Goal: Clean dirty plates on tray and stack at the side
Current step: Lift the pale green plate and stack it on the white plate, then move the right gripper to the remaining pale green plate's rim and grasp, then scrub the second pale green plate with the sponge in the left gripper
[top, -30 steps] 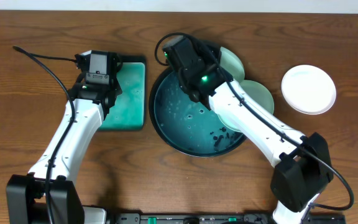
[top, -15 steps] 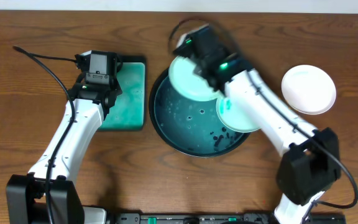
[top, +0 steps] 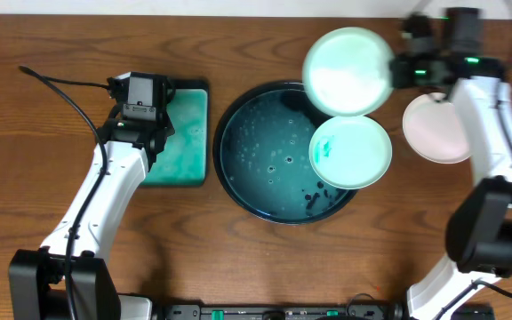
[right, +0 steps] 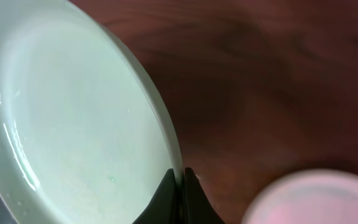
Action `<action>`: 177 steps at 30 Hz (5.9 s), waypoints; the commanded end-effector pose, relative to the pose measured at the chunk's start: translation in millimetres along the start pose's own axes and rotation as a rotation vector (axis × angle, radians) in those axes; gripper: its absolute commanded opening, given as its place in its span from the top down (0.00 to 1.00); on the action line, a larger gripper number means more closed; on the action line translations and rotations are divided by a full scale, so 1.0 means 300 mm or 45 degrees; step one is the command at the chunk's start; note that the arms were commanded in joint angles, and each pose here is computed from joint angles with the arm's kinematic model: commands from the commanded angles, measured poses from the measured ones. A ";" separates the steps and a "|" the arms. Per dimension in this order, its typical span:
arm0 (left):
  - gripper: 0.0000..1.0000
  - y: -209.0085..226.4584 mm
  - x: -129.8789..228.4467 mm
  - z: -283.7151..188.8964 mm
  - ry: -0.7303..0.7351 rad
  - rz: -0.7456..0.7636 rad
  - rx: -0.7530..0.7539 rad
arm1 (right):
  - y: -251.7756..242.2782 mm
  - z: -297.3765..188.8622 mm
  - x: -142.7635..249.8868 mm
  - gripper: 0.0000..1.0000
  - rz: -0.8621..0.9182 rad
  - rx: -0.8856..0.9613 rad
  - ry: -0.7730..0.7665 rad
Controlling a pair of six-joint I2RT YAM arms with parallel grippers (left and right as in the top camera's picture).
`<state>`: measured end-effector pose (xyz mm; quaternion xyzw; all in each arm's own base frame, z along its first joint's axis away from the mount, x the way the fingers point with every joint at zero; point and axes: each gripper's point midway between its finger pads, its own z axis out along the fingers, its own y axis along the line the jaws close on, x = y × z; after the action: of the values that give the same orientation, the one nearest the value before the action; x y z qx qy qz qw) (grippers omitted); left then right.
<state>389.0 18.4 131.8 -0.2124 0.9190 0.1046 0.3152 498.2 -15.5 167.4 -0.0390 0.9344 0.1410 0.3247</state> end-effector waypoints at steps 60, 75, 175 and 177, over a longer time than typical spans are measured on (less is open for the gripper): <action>0.93 0.003 -0.019 0.011 -0.037 -0.067 -0.011 | -0.038 -0.046 0.524 0.43 0.419 0.043 0.376; 0.93 0.004 -0.016 0.011 -0.033 -0.065 -0.013 | 0.018 0.050 0.634 0.42 0.416 0.194 0.438; 0.93 -0.821 0.552 0.076 0.297 0.071 0.679 | 0.435 0.325 0.622 0.99 0.306 -0.045 0.377; 0.93 -0.769 0.536 0.108 0.243 0.078 0.561 | 0.403 0.326 0.622 0.99 0.299 0.024 0.365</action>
<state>390.2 -272.0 12.1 -0.0820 0.9451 -0.2116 0.2352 381.3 144.3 9.8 0.0413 0.9666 0.1986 0.1568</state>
